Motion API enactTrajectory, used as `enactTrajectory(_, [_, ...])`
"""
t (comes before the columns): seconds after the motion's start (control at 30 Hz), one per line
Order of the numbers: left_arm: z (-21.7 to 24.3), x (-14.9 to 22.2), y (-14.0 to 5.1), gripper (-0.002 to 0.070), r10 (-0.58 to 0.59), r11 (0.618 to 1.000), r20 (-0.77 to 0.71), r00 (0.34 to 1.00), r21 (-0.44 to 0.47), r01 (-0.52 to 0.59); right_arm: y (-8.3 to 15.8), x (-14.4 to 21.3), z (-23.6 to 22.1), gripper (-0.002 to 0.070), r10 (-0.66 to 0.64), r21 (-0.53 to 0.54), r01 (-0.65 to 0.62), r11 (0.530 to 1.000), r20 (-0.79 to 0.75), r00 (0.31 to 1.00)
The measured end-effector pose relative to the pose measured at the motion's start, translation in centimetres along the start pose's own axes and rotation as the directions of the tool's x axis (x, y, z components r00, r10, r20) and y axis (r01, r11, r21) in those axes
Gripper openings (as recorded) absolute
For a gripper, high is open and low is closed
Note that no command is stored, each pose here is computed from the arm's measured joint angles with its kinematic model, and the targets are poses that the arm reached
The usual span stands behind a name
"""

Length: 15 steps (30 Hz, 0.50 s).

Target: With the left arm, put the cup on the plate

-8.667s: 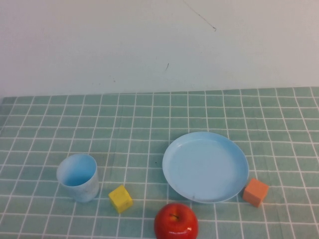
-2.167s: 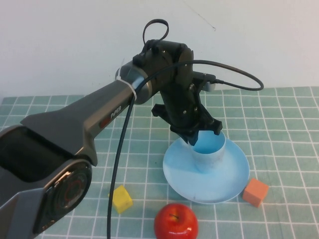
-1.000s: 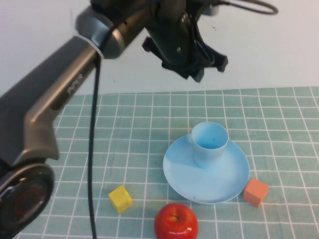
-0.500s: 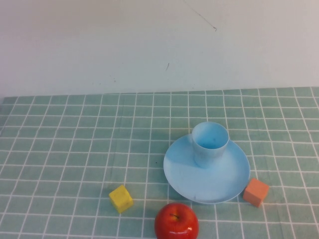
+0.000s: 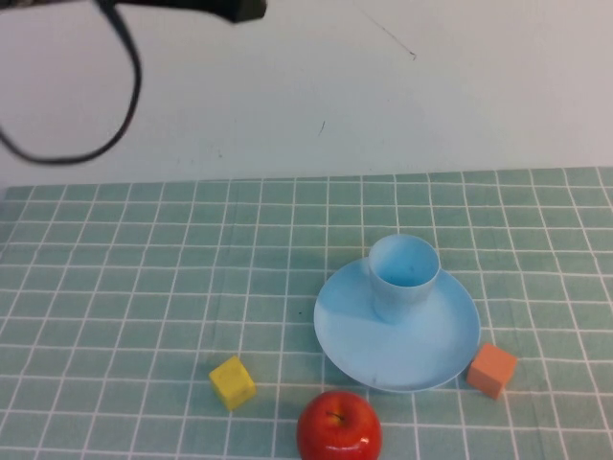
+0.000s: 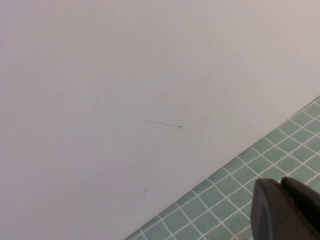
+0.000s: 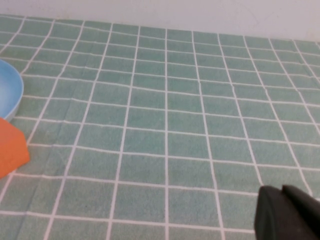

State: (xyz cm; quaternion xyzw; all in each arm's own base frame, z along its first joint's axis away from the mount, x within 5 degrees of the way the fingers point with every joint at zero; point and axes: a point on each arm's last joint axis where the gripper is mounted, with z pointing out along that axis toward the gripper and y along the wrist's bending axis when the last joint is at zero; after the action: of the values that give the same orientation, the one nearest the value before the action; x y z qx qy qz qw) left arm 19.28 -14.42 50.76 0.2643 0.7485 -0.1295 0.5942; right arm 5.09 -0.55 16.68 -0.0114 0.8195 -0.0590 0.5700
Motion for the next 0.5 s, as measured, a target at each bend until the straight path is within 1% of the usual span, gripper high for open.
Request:
enactTrajectory(0.13, [-1.4, 1.6, 0.1, 0.0003, 0.013, 1.0, -0.004, 1.0, -0.002, -0.013, 0.0, 0.0, 0.0, -0.0002, 0.0, 0.0, 0.0, 1.0, 0.0, 1.0])
enactTrajectory(0.23, [-2.2, 2.1, 0.2, 0.0002, 0.017, 1.0, -0.028, 0.999, -0.009, -0.017, 0.0, 0.0, 0.0, -0.0002, 0.0, 0.0, 0.0, 1.0, 0.0, 1.0])
enactTrajectory(0.37, [-2.3, 3.0, 0.5, 0.0002, 0.096, 0.994, -0.116, 0.989, -0.036, -0.101, 0.0, 0.0, 0.0, -0.0002, 0.0, 0.0, 0.0, 1.0, 0.0, 1.0])
enactTrajectory(0.5, [-2.4, 3.8, 0.8, 0.0002, 0.121, 0.99, -0.208, 0.971, -0.051, -0.135, 0.0, 0.0, 0.0, -0.0002, 0.0, 0.0, 0.0, 1.0, 0.0, 1.0])
